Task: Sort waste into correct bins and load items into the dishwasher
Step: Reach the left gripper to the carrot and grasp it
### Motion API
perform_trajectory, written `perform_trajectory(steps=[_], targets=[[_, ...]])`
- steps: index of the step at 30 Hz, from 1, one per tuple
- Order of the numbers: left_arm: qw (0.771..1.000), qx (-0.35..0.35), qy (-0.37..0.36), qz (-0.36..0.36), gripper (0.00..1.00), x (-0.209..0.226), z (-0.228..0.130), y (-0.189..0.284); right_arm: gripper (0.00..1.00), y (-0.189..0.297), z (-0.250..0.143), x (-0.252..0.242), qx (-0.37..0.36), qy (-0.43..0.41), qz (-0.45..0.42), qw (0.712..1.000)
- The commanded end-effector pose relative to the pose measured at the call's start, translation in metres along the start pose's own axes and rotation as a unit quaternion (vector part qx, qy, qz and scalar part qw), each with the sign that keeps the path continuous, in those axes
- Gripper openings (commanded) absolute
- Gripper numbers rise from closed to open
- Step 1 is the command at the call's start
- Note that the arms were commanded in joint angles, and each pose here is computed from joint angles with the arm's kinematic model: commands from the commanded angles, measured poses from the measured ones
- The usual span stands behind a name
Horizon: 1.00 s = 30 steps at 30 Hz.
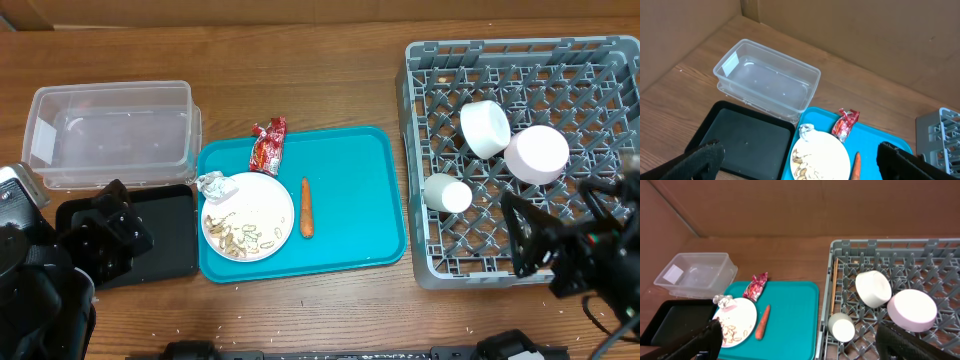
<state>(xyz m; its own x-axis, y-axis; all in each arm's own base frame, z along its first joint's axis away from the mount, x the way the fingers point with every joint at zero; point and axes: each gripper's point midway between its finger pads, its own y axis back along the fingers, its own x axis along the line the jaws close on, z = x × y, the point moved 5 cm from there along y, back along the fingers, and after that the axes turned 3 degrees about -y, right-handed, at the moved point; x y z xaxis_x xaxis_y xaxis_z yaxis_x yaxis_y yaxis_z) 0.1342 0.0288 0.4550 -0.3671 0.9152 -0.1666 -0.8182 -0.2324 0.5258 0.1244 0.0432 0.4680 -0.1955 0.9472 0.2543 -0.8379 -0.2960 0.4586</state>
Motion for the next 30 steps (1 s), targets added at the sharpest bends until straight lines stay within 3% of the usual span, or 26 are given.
perform_trajectory(steps=[1, 5, 10, 17, 22, 26, 30], targets=[[1.000, -0.004, -0.005, 0.008, 1.00, 0.001, 0.003, -0.001, 1.00, 0.000, 0.000, -0.002, 0.003, -0.001, -0.007, 1.000], [1.000, -0.003, -0.004, 0.002, 1.00, 0.000, 0.003, -0.001, 1.00, -0.001, -0.006, -0.003, 0.017, -0.002, -0.011, 1.000], [0.996, 0.029, -0.003, -0.089, 1.00, -0.023, -0.005, 0.001, 1.00, -0.001, -0.010, -0.004, 0.028, -0.002, -0.015, 0.999], [0.987, 0.031, 0.033, -0.152, 1.00, -0.043, 0.004, -0.003, 1.00, -0.001, -0.010, -0.004, 0.029, -0.002, -0.015, 0.999], [0.979, 0.167, 0.031, -0.110, 1.00, -0.046, -0.027, -0.047, 1.00, -0.001, -0.010, -0.004, 0.029, -0.002, -0.015, 0.999], [0.954, 0.291, 0.032, -0.066, 1.00, -0.056, -0.058, -0.087, 1.00, -0.001, -0.010, -0.004, 0.029, -0.002, -0.015, 0.999], [0.931, 0.362, 0.018, -0.035, 1.00, -0.068, -0.073, -0.130, 1.00, -0.001, -0.010, -0.004, 0.029, -0.002, -0.015, 0.999]])
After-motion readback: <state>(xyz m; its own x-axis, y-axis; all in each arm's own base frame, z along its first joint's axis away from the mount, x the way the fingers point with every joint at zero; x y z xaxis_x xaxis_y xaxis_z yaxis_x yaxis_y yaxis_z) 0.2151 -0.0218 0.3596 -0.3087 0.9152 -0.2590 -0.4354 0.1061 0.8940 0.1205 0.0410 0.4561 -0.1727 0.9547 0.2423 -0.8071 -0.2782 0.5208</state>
